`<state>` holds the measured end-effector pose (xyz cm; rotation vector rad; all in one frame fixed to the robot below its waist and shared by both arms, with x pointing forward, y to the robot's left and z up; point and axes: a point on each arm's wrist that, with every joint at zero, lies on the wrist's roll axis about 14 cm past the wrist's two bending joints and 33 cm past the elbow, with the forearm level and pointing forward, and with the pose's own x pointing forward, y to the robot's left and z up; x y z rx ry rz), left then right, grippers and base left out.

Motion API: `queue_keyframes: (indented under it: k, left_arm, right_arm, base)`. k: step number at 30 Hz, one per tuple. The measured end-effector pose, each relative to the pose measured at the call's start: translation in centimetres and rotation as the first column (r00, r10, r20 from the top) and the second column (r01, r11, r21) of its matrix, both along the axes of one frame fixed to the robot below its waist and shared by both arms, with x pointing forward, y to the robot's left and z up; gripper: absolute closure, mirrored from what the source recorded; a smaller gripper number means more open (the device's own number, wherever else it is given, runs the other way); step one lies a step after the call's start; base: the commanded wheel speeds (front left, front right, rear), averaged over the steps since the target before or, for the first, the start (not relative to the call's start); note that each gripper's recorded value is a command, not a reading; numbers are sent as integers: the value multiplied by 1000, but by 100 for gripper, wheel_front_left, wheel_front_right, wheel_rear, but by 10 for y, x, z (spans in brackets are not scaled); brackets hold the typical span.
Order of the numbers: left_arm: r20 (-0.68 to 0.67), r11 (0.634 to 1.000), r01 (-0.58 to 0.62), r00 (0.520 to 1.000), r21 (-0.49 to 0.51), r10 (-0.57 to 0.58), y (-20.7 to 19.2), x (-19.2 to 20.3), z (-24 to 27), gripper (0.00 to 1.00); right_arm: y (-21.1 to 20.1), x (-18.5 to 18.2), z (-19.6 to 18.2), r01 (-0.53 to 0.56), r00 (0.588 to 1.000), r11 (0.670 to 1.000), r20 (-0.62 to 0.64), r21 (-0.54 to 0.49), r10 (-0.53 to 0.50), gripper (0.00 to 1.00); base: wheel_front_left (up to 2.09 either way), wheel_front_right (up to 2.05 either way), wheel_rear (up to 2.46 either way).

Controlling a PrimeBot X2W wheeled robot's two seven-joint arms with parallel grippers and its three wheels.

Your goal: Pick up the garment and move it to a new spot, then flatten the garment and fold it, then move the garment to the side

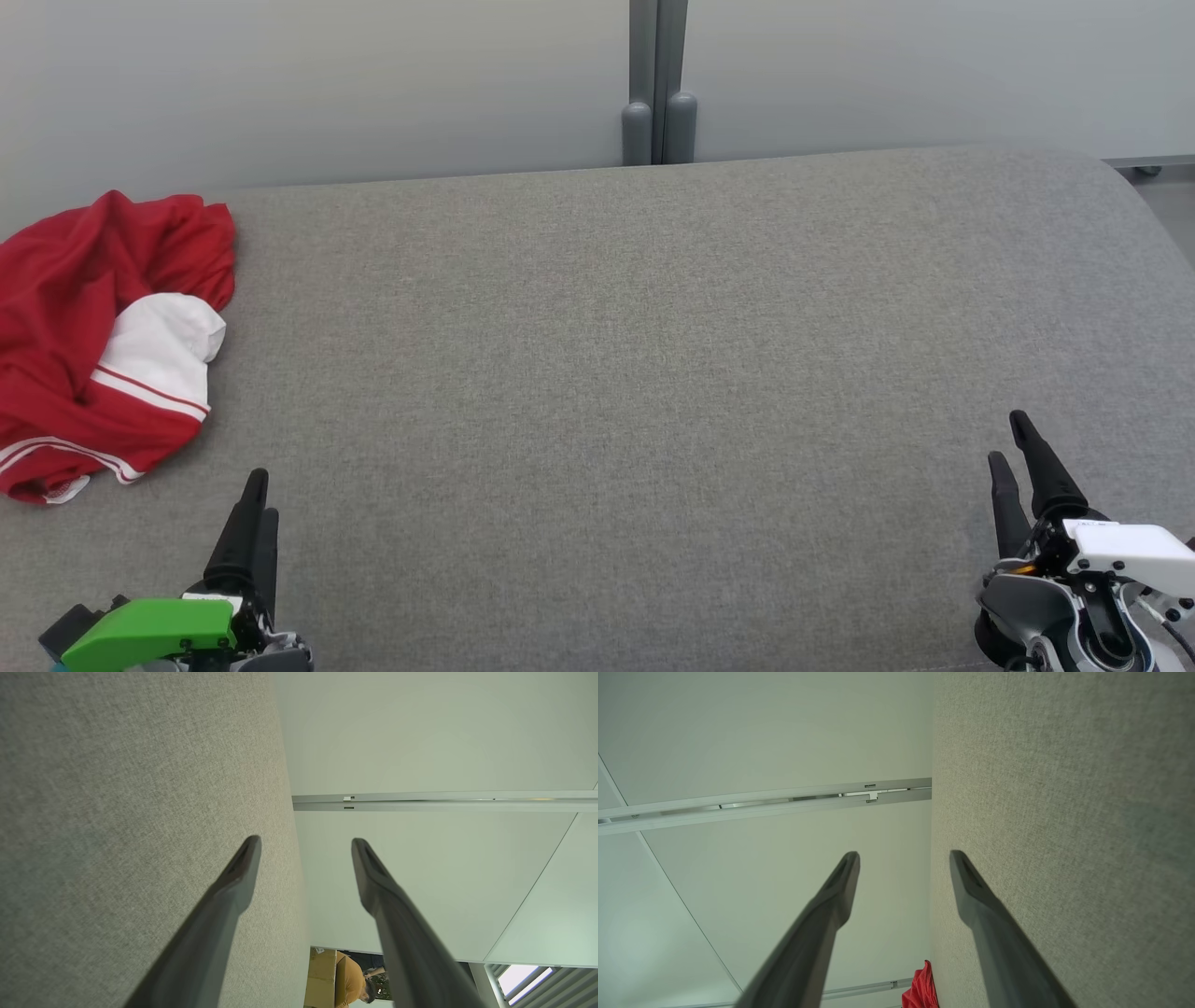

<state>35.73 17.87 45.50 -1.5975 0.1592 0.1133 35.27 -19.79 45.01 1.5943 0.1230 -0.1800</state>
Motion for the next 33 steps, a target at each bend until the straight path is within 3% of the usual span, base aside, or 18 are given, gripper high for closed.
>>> queue_keyframes:
  k: [15,21,33]
  left_arm:
    - [1,993,34,999,114,-35,-10,1,1,0]
    - [-7,977,56,998,206,-56,-9,1,1,0]
    - [-16,920,91,996,381,-91,-13,2,3,0]
  right_arm:
    - [-7,3,10,-38,999,973,9,-228,41,0]
    - [-8,5,17,-65,997,932,7,-357,72,0]
    - [-6,8,25,-105,993,809,-10,-579,122,0]
  base:
    - [0,0,0]
    - [0,0,0]
    - [0,0,0]
